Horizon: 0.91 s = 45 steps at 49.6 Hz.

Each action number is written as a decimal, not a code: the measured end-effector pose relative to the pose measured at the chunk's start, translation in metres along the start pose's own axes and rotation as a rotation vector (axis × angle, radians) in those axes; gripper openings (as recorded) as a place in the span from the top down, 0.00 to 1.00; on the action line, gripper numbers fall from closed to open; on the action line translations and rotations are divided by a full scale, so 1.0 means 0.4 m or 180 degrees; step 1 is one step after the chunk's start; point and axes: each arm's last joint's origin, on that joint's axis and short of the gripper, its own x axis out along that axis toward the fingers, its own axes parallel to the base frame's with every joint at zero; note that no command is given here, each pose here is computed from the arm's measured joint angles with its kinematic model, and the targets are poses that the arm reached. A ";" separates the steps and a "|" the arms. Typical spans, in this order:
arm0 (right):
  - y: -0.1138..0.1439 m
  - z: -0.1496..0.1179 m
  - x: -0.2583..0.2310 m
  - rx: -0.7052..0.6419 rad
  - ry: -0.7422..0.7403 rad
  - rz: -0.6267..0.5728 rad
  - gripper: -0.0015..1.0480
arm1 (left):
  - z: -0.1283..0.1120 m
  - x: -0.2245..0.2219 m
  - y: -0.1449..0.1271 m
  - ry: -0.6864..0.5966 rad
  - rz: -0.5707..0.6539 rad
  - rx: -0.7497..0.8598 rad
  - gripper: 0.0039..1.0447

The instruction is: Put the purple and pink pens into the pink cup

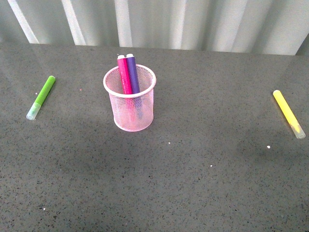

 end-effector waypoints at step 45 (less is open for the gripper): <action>0.000 -0.006 -0.024 0.0000 0.0013 0.0000 0.11 | 0.000 0.000 0.000 -0.0002 0.0000 0.0001 0.06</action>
